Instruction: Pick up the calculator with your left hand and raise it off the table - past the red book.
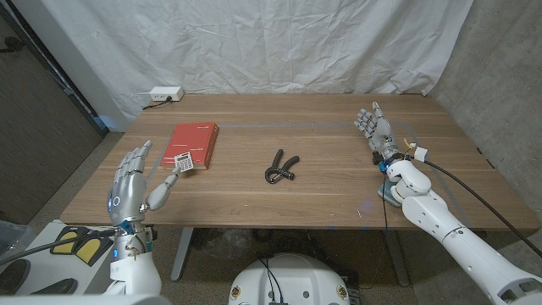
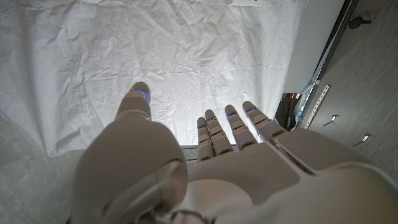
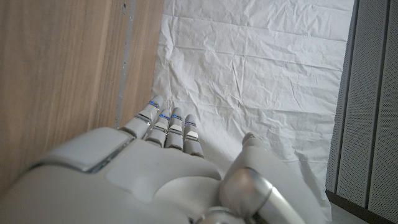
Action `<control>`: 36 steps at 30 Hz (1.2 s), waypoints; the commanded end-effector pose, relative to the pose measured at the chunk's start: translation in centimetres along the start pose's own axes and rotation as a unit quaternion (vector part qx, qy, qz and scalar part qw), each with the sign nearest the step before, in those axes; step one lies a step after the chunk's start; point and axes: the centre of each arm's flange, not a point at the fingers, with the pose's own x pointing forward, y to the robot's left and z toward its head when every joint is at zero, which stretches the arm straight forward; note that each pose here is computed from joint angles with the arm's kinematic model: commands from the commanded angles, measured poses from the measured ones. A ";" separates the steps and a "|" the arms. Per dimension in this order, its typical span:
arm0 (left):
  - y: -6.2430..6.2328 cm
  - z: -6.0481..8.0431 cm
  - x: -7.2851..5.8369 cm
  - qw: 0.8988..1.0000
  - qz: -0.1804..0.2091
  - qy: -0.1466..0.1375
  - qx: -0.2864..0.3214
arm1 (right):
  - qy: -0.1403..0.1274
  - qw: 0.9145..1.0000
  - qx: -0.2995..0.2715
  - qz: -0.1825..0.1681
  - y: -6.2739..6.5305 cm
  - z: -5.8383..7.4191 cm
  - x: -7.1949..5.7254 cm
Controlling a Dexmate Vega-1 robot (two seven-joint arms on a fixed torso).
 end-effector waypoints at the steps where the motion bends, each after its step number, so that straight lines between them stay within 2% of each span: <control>1: 0.4 0.1 -0.1 0.997 0.007 -0.001 0.071 | -0.001 1.000 0.004 0.002 0.3 -0.2 -0.1; 7: 0.3 0.1 0.0 0.996 0.002 0.002 0.093 | -0.001 1.000 0.005 0.001 0.4 -0.2 -0.2; 9: 0.1 0.3 0.0 0.992 0.005 0.000 0.129 | 0.000 1.000 0.005 0.001 0.4 -0.2 -0.2; 15: -0.3 0.3 0.1 0.991 -0.001 -0.001 0.135 | 0.001 1.000 0.004 0.002 0.5 -0.1 -0.1; 19: -0.5 0.5 0.1 0.986 0.003 -0.004 0.166 | 0.000 1.000 0.005 0.002 0.6 -0.1 0.1; 25: -0.5 0.3 0.2 0.986 -0.004 0.001 0.164 | 0.002 1.000 0.006 0.004 0.6 0.0 0.3; 30: -0.8 0.4 0.2 0.982 -0.020 0.001 0.189 | 0.003 1.000 0.006 0.006 0.5 -0.1 0.5; 33: -1.0 0.2 0.4 0.984 -0.030 0.014 0.176 | 0.002 1.000 0.008 0.007 0.4 0.0 0.6; 36: -1.2 0.4 0.6 0.981 -0.038 0.014 0.189 | 0.001 1.000 0.012 0.009 0.3 0.0 0.6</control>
